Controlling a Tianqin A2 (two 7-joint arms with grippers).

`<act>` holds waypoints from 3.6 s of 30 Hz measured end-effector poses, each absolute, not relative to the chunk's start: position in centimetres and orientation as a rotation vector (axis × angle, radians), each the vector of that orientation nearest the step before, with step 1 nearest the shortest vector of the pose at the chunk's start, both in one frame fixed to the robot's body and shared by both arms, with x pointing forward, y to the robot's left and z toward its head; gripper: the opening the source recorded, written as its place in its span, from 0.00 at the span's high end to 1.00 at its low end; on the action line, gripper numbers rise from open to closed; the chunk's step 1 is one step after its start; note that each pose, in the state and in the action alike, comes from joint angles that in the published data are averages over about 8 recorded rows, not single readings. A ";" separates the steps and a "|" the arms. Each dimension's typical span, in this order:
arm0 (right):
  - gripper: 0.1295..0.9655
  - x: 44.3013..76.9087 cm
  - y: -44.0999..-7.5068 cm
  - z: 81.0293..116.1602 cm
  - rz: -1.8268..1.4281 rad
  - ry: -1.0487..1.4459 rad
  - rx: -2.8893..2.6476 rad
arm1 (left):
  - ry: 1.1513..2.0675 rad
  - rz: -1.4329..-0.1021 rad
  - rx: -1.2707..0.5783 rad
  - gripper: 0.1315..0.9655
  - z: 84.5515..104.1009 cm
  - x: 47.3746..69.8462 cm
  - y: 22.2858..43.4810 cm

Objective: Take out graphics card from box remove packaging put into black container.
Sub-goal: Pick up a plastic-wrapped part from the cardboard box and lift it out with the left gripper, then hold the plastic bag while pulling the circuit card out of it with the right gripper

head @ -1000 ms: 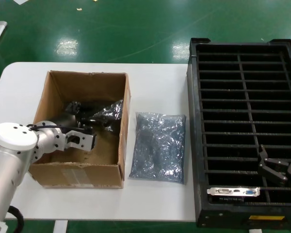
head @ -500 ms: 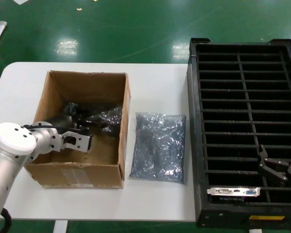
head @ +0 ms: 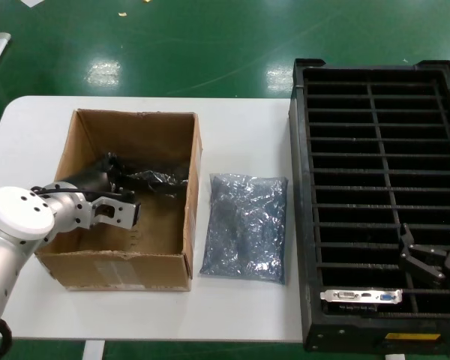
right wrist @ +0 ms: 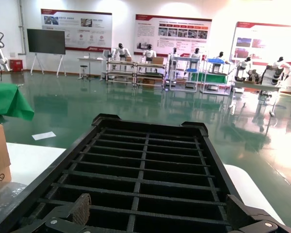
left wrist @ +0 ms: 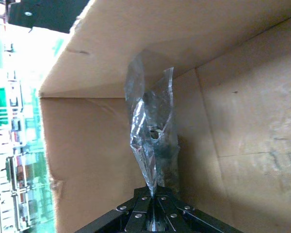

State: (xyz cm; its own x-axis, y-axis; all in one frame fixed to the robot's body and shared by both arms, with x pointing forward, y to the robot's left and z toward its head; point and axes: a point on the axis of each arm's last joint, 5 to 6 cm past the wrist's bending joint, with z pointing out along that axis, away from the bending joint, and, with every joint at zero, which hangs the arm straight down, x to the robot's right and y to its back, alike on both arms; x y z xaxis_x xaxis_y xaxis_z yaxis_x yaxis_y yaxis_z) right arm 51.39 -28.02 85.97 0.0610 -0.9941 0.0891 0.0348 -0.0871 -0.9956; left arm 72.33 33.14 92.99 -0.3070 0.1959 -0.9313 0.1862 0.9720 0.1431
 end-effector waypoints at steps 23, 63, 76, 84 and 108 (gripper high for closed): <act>0.00 51.4 -28.0 86.0 -1.242 1.096 -1.279 | 1.664 -0.080 0.257 0.99 98.7 67.4 33.5; 0.00 51.4 -28.0 86.0 -1.241 1.095 -1.278 | 1.827 -0.496 0.334 0.99 102.1 53.2 31.4; 0.00 53.0 -25.3 89.9 -1.169 0.868 -1.270 | 1.827 -0.496 0.334 0.99 102.1 53.2 31.4; 0.03 53.3 -23.5 92.0 -1.107 0.685 -1.342 | 1.827 -0.496 0.334 0.99 102.1 53.2 31.4; 0.54 51.9 -23.1 92.8 -1.036 0.373 -1.619 | 1.827 -0.496 0.334 0.99 102.1 53.2 31.4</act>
